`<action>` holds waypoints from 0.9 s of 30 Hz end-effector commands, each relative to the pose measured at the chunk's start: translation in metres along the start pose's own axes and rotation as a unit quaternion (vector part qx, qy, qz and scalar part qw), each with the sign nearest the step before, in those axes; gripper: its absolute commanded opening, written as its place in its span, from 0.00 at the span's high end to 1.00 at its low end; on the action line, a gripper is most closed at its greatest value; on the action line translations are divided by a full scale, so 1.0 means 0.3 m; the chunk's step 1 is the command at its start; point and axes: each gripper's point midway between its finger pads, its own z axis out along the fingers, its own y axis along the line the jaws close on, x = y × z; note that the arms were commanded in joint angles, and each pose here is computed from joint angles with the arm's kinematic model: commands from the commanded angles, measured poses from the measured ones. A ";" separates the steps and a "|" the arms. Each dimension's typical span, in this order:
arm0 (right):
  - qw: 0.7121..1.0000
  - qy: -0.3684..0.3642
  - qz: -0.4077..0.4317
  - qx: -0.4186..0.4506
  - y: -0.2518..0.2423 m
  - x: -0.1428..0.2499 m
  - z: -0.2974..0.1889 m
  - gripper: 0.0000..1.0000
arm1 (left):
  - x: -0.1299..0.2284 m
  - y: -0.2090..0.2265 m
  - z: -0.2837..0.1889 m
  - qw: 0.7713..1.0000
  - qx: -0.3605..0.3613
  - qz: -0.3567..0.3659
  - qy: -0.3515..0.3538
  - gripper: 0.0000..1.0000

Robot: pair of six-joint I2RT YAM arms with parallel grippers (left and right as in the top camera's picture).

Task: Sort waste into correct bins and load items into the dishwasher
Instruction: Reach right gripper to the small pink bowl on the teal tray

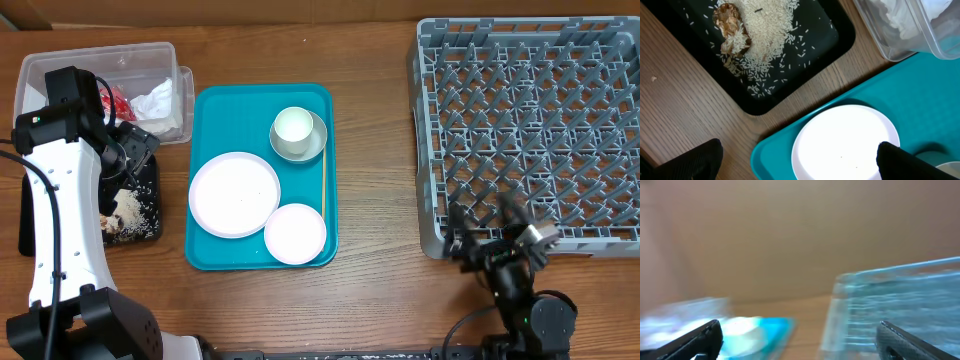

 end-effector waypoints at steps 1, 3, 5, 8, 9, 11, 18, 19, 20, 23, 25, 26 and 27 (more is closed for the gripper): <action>0.936 0.155 0.208 -0.239 0.291 0.113 -0.094 0.00 | 0.002 0.006 -0.007 1.000 0.004 -0.013 -0.001 0.00; 0.920 0.160 0.265 -0.239 0.303 0.091 -0.097 0.00 | 0.002 0.006 -0.007 1.000 0.004 -0.013 -0.001 0.00; 0.908 0.149 0.323 -0.220 0.290 0.061 -0.083 0.00 | 0.003 0.006 -0.007 1.000 0.003 -0.013 -0.001 0.00; 0.905 0.090 0.348 -0.230 0.295 -0.044 -0.078 0.00 | 0.002 0.006 -0.007 1.000 0.004 -0.013 -0.001 0.00; 0.906 0.070 0.337 -0.246 0.310 -0.082 -0.087 0.00 | 0.003 0.006 -0.007 1.000 0.003 -0.013 -0.001 0.00; 0.906 0.029 0.326 -0.269 0.333 -0.162 -0.105 0.00 | 0.003 0.006 -0.007 1.000 0.003 -0.013 -0.001 0.00; 0.928 -0.005 0.287 -0.238 0.357 -0.328 -0.093 0.00 | 0.003 0.006 -0.007 1.000 0.003 -0.013 -0.001 0.00; 0.935 0.005 0.273 -0.225 0.358 -0.340 -0.079 0.01 | 0.003 0.006 -0.007 1.000 0.003 -0.013 -0.001 0.00; 0.941 0.016 0.263 -0.212 0.357 -0.350 -0.064 0.00 | 0.002 0.006 -0.007 1.000 0.004 -0.013 -0.001 0.00; 0.954 0.062 0.224 -0.187 0.367 -0.383 -0.008 0.00 | 0.003 0.006 -0.007 1.000 0.003 -0.013 -0.001 0.00; 0.952 0.110 0.195 -0.207 0.409 -0.412 0.036 0.00 | 0.003 0.006 -0.007 1.000 0.003 -0.013 -0.001 0.00; 0.949 0.131 0.189 -0.217 0.424 -0.421 0.056 0.00 | 0.003 0.006 -0.007 1.000 0.003 -0.013 -0.001 0.00; 0.944 0.150 0.184 -0.228 0.439 -0.429 0.073 0.01 | 0.003 0.006 -0.007 1.000 0.003 -0.013 -0.001 0.00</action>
